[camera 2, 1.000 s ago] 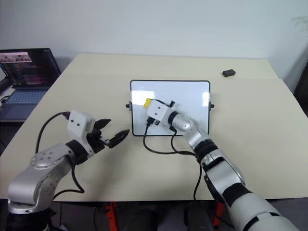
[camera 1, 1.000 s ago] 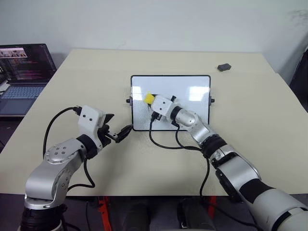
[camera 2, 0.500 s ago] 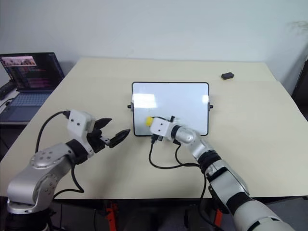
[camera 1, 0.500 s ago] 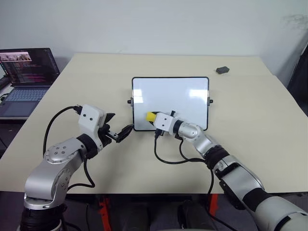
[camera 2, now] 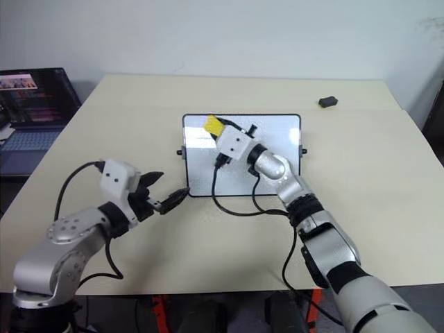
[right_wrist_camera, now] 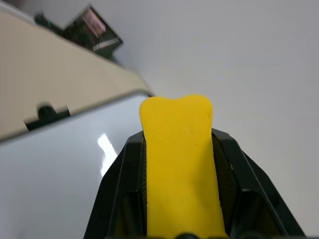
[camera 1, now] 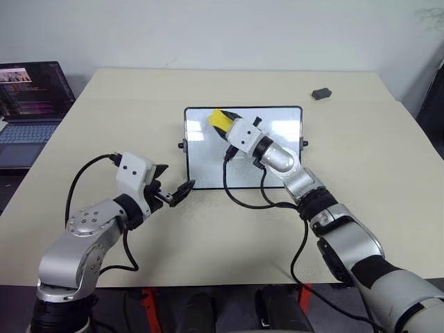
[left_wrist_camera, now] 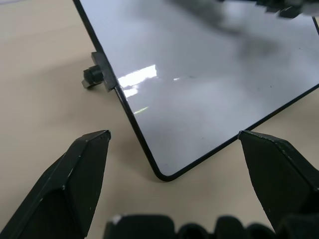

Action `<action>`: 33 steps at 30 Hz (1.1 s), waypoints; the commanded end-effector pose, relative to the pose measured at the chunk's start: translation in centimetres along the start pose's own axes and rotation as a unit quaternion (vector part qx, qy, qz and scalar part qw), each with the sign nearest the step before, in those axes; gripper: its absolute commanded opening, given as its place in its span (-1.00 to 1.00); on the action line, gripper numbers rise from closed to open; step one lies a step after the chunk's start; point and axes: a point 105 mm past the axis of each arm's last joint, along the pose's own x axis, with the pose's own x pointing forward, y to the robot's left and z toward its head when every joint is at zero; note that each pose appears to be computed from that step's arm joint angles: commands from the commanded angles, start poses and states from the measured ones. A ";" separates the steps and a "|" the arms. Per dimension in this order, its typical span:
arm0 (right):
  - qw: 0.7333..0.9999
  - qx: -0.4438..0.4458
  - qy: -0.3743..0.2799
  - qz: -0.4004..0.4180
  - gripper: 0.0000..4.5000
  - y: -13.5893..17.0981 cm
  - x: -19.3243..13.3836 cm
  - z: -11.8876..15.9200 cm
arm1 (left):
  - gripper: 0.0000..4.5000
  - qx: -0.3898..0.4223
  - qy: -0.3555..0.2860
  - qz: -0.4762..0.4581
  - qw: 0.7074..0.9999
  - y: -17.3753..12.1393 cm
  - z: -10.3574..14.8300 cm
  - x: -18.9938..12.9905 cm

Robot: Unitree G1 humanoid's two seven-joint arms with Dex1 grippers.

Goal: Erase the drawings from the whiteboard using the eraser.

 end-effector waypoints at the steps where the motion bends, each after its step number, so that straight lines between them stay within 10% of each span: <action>1: 0.999 -0.004 0.035 0.019 -0.41 0.7 0.4 -1.0 | 1.00 0.012 -0.014 -0.006 1.000 -0.3 0.8 -0.2; 18: 0.966 -0.041 0.131 0.220 -0.41 9.8 -4.1 -6.2 | 1.00 0.025 -0.019 -0.011 0.999 0.3 1.6 0.2; 26: 0.994 0.030 -0.100 0.017 -0.41 1.5 -2.4 3.6 | 1.00 0.027 -0.017 -0.015 0.999 0.2 1.5 0.3; 33: 0.997 0.035 -0.037 -0.052 -0.41 -2.1 -1.8 1.5 | 1.00 0.022 -0.017 -0.022 0.999 -0.3 1.3 0.4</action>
